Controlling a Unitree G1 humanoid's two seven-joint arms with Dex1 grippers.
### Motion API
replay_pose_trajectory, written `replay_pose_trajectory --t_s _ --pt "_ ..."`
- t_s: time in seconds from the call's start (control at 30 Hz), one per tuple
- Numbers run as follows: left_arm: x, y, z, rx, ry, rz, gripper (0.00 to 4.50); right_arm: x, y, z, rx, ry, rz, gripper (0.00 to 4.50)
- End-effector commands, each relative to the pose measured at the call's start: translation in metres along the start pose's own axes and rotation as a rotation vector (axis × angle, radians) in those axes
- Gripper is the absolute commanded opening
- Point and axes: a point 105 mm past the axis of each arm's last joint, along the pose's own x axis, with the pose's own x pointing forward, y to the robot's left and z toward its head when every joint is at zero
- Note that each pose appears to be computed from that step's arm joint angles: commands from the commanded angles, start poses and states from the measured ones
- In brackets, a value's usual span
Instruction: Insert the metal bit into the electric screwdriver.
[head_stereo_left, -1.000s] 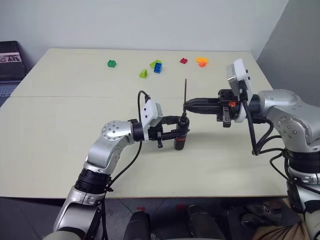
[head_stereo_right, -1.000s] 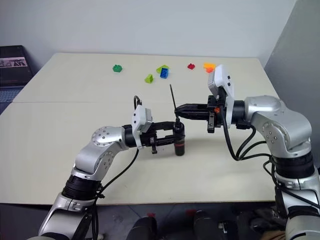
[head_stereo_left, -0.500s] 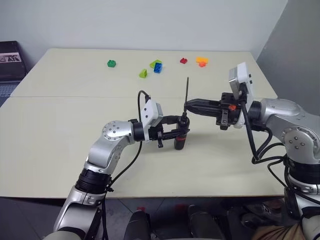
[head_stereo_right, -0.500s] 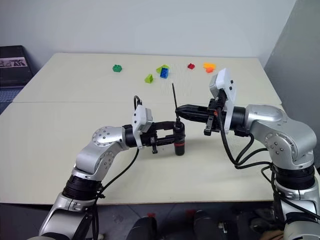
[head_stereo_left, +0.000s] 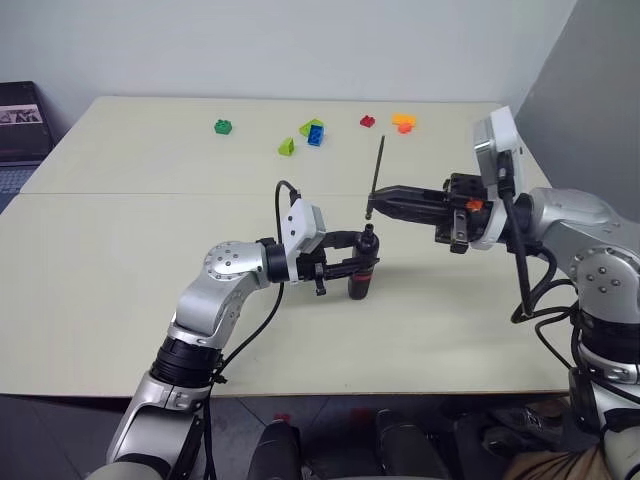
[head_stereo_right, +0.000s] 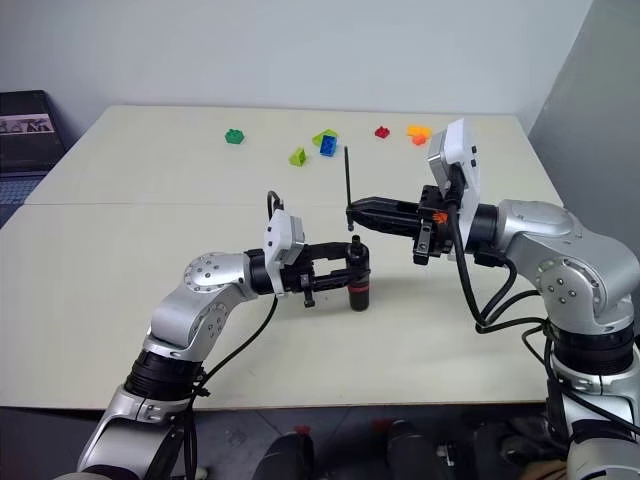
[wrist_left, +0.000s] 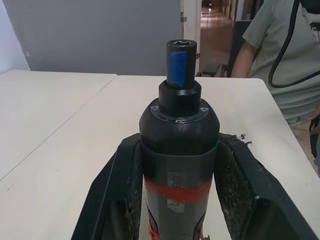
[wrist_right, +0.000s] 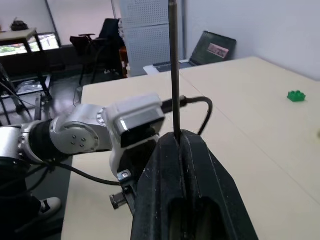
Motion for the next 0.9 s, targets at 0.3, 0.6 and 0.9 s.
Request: replay_pose_trajectory --t_s 0.3,0.6,0.9 --pt "-0.003 0.004 0.007 0.038 0.003 0.017 1.64 -0.001 0.009 0.002 -0.040 0.006 -0.035 0.00" --pt "-0.002 0.004 0.007 0.038 0.002 0.009 1.64 -0.001 0.010 -0.007 -0.038 0.017 -0.052 0.00" --pt "-0.002 0.004 0.007 0.037 0.006 0.006 1.64 0.002 0.009 -0.007 -0.051 0.001 -0.057 0.00"
